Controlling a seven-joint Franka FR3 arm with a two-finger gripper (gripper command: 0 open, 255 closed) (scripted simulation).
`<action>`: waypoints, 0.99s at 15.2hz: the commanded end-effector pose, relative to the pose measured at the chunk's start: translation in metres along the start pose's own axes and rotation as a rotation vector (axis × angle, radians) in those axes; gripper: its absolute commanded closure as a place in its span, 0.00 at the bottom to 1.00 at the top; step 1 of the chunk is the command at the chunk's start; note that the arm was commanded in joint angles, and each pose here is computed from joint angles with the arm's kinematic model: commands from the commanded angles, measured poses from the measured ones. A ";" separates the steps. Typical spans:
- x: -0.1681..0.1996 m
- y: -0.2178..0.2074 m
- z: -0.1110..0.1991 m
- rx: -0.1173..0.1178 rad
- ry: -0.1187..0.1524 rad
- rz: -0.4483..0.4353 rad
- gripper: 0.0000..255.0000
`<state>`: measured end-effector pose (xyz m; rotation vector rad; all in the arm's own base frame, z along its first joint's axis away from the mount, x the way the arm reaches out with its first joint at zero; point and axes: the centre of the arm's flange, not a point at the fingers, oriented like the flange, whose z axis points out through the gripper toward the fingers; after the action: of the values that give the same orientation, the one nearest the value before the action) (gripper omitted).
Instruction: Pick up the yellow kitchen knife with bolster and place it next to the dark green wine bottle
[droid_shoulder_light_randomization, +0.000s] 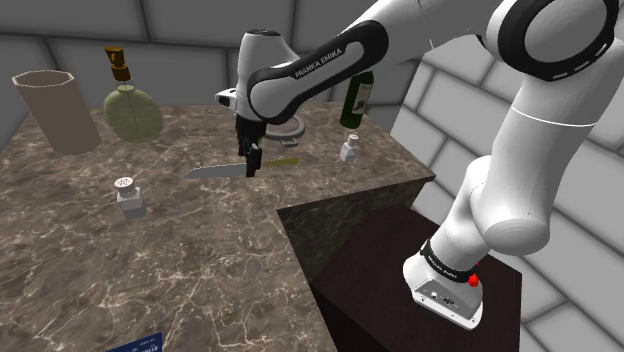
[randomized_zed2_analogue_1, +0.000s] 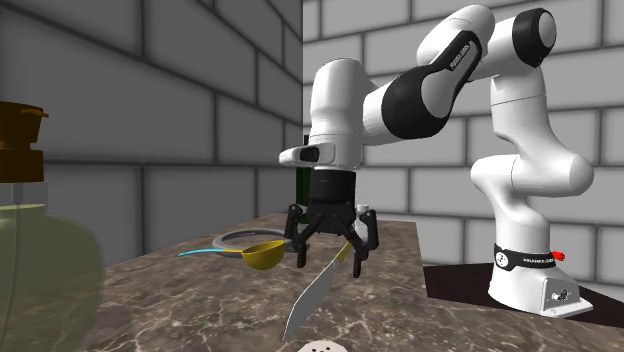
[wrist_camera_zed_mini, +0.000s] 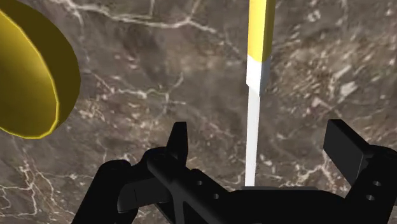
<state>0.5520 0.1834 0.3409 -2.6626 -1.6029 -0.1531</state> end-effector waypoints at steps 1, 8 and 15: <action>0.000 0.000 0.010 0.000 0.000 -0.001 0.00; 0.000 0.000 0.013 0.000 0.000 -0.001 0.00; 0.000 0.000 0.013 0.000 0.000 -0.001 1.00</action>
<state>0.5533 0.1845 0.3280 -2.6621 -1.6037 -0.1538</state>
